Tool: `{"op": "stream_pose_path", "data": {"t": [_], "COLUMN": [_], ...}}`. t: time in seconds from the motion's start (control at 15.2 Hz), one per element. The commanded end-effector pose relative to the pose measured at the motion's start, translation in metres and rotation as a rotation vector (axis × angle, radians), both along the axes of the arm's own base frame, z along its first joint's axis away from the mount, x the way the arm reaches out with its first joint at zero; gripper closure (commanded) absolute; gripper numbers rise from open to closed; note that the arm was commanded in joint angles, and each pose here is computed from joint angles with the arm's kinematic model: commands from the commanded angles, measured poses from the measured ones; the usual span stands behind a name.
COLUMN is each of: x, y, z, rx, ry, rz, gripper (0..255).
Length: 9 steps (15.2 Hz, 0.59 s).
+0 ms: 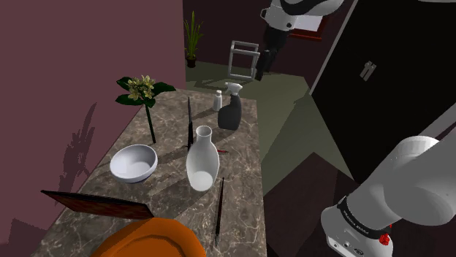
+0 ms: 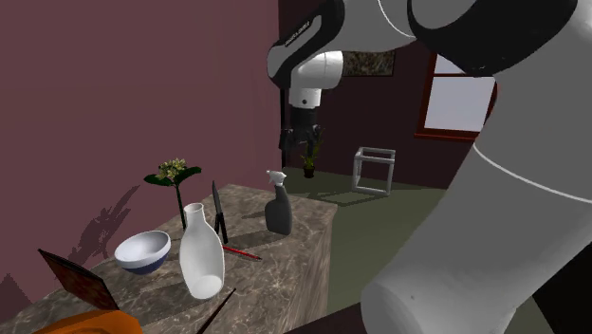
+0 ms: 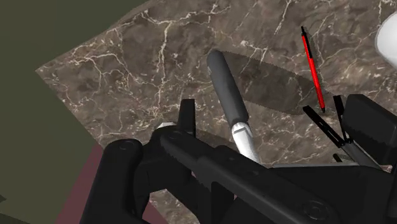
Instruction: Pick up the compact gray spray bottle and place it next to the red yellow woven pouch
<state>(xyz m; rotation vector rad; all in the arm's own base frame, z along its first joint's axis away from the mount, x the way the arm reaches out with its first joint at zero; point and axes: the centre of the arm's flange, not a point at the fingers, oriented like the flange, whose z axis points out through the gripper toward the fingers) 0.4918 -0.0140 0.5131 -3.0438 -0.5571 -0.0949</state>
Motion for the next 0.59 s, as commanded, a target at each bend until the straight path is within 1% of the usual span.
{"op": "stream_pose_path", "data": {"t": [0.0, 0.33, 0.53], "x": [0.020, 0.071, 0.071], "y": [0.005, 0.021, 0.023], "z": [-0.017, -0.056, -0.072], "rx": [0.005, 0.017, 0.017], "ry": [0.008, 0.027, 0.027], "rz": [0.063, 0.204, 0.204], "gripper": [0, 0, 0]}}
